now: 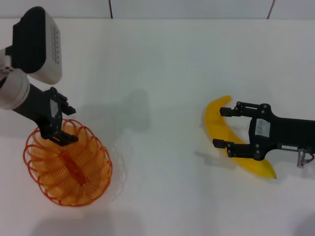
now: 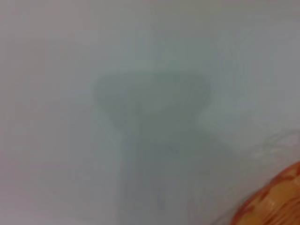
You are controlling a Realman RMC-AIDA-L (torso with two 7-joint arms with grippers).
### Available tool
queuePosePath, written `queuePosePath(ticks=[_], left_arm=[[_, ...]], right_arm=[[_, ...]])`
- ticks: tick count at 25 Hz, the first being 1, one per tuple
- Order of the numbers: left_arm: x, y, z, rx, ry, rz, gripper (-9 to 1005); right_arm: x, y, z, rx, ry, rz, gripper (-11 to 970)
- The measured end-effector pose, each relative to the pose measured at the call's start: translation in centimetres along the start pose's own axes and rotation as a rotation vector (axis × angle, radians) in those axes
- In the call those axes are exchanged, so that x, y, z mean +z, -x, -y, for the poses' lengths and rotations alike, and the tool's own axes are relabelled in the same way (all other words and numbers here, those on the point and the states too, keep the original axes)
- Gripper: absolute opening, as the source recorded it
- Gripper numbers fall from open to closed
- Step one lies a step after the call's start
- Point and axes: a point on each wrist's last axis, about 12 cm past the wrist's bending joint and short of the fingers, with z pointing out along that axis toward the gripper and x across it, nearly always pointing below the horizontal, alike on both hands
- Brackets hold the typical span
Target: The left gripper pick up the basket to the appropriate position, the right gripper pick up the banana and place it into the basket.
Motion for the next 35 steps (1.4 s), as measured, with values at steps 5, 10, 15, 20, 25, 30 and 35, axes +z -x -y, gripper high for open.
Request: queuePosePath(ticks=[5,10,15,20,25,30,35], left_arm=[[0.1,0.5,0.0,0.016,-0.005,-0.002,770],[0.1,0.7,0.0,-0.004,-0.006,-0.025,582],[0.0,0.7,-0.2,-0.010,-0.002,-0.028,350],[0.0,0.7,-0.1,-0.014,-0.005,-0.035,157],[0.0,0.7,-0.1,-0.011,-0.005,-0.048,81],[-0.6,0.7,0.0,-0.009,-0.004,-0.043,62],[-3.0,0.3,0.9,-0.046,0.004,0.002,61]], right_arm=[[0.0,0.0,0.0,0.000,0.003,-0.002,729],[-0.1,-0.1,-0.1,0.008,0.001,-0.003,727],[-0.2,-0.1,-0.1,0.011,-0.002,-0.004,725],[-0.3,-0.2,-0.1,0.013,-0.006,-0.004,723],[-0.3,-0.2,-0.1,0.014,-0.008,-0.004,722],[-0.4,-0.3,-0.1,0.016,-0.010,-0.005,720],[-0.6,-0.4,-0.3,0.019,-0.016,-0.008,718]])
